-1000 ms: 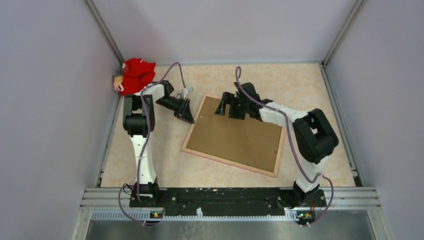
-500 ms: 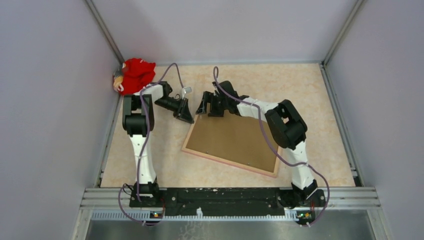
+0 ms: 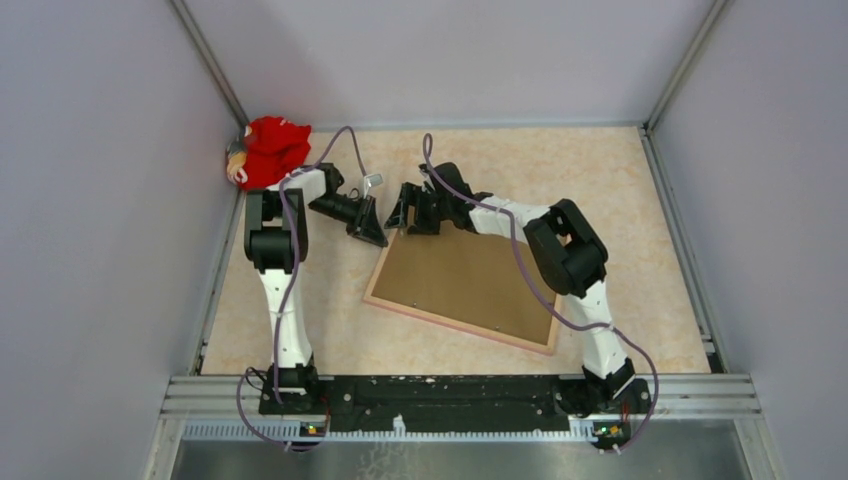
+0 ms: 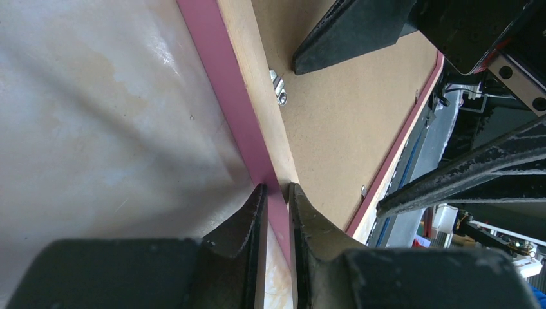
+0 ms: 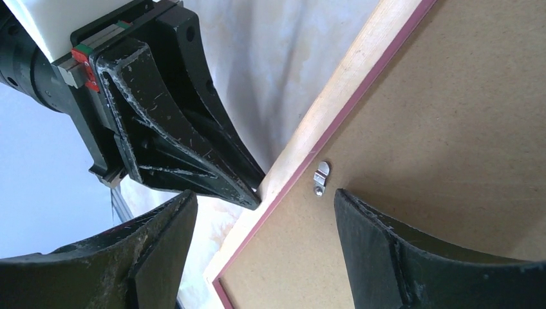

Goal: Put the photo into the frame
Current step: Install the photo frame at the center of the board, then turn over the photo frame at the center of the board.

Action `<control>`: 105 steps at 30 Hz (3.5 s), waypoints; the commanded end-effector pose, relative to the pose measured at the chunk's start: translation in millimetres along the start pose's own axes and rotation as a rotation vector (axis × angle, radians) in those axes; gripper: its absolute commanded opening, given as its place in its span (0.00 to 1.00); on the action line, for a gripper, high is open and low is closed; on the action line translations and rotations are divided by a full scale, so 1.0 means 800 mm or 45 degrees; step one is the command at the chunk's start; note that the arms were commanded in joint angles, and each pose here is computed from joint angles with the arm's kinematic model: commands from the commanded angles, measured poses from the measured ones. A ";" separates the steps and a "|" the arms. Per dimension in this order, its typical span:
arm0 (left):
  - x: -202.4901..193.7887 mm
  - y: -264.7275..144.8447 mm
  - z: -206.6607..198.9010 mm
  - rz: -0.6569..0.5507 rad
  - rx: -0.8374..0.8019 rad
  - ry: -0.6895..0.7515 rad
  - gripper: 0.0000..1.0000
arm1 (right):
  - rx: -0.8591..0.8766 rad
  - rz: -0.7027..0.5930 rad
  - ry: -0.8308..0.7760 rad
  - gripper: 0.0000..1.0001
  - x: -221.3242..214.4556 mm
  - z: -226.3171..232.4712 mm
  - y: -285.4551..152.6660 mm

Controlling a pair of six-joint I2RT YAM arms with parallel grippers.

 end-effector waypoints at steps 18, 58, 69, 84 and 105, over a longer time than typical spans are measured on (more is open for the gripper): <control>-0.011 0.019 0.037 0.038 0.081 0.101 0.22 | 0.083 0.049 0.000 0.77 -0.007 0.017 0.024; 0.010 -0.013 0.030 -0.012 0.120 0.134 0.40 | -0.080 -0.059 -0.446 0.83 0.034 0.044 -0.063; 0.024 -0.104 -0.024 -0.113 0.250 0.310 0.99 | -0.273 0.165 -1.018 0.83 -0.184 0.014 -0.197; -0.048 -0.137 -0.129 -0.201 0.406 0.846 0.99 | -0.445 0.218 -1.268 0.71 -0.252 -0.024 -0.197; -0.141 -0.107 -0.159 -0.075 0.446 1.971 0.99 | -0.456 0.122 -1.349 0.00 -0.222 0.011 -0.208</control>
Point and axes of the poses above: each gripper's point midway between its finger pads, its own y axis out along the fingers, its own z axis along the line the jaws close on, x = y × z, the point moved 2 cm from there along -y, back along the fingers, and after that the axes turned 1 degree about y, right-handed, at the moved point
